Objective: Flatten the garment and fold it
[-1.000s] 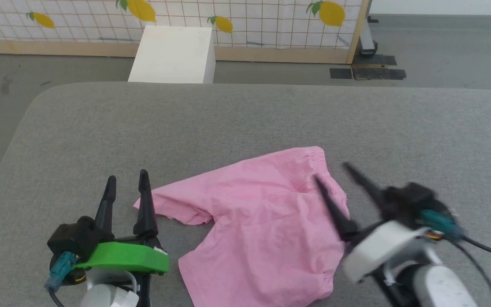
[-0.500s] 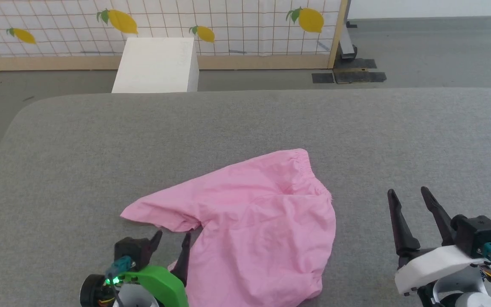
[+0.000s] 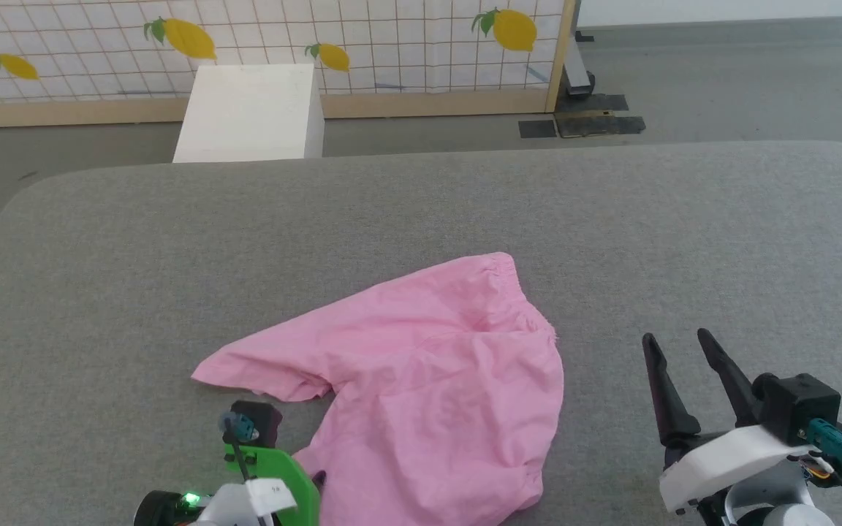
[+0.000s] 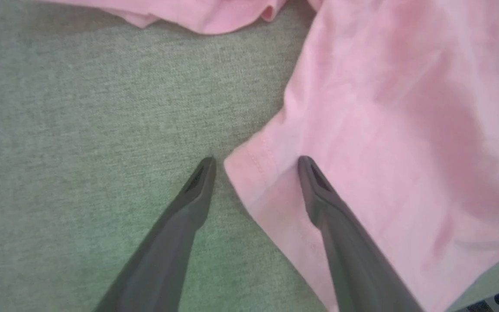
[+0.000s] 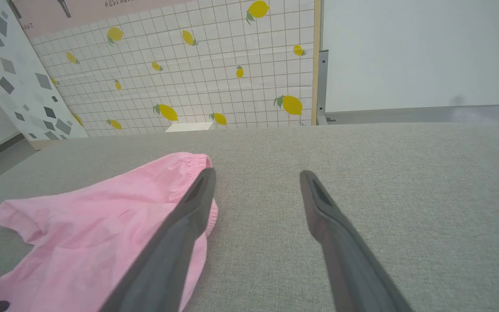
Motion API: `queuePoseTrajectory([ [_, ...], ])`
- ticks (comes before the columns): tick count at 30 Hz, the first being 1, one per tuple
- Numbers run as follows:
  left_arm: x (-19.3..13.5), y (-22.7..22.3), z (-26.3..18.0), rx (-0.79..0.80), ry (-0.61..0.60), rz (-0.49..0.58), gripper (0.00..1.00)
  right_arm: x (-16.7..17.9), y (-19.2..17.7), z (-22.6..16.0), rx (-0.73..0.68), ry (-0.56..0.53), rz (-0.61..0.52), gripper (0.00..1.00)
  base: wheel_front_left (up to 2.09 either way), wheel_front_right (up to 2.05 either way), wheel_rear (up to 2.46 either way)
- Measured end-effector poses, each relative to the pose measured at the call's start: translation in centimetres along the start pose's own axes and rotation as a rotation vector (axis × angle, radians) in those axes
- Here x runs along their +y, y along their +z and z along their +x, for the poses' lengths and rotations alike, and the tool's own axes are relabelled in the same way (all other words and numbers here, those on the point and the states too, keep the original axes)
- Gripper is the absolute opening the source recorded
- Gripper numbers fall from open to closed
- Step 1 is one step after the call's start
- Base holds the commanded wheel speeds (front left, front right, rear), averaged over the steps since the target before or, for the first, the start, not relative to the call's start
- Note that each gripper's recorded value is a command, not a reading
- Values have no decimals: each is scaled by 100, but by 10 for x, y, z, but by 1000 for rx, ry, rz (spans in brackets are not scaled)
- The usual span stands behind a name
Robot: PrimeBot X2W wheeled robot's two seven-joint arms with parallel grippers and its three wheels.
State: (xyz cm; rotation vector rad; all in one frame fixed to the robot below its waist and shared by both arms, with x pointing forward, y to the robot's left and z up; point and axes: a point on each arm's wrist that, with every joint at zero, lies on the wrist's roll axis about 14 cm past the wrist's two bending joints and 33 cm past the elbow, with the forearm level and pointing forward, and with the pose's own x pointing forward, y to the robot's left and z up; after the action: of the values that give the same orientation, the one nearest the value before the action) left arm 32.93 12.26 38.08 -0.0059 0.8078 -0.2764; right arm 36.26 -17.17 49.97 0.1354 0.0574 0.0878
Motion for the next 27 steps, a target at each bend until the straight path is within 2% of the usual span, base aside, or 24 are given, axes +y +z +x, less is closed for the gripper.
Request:
queuePoseTrajectory([
  [2, -2, -5, 1, 48, -9, -2, 100, -1, -1, -1, 4, -3, 1, 100, 0, 0, 0],
  [3, -3, -5, 1, 61, -13, 5, 38, -1, -2, -1, 4, -5, 3, 100, 0, 0, 0],
  [4, -4, -4, 1, 65, -15, 11, 7, -2, -2, -2, 6, -7, 4, 100, 0, 0, 0],
  [5, -4, -2, 1, 63, -18, 15, 0, -2, -3, -2, 8, -8, 6, 100, 0, 0, 0],
  [9, 3, 8, 3, 27, -5, 34, 0, -5, -5, -3, 15, -17, 11, 100, 0, 0, 0],
  [12, 21, 27, 4, -33, 31, 44, 0, -6, -7, -3, 18, -22, 11, 100, 0, 0, 0],
  [20, 78, 113, 11, -209, 150, 129, 0, -6, -11, 6, 29, -18, 12, 100, 0, 0, 0],
  [23, 95, 131, 18, -232, 194, 141, 0, -4, -11, 11, 28, -12, 12, 100, 0, 0, 0],
  [27, 113, 129, 33, -191, 252, 116, 0, -5, -12, 17, 27, -11, 15, 100, 0, 0, 0],
])
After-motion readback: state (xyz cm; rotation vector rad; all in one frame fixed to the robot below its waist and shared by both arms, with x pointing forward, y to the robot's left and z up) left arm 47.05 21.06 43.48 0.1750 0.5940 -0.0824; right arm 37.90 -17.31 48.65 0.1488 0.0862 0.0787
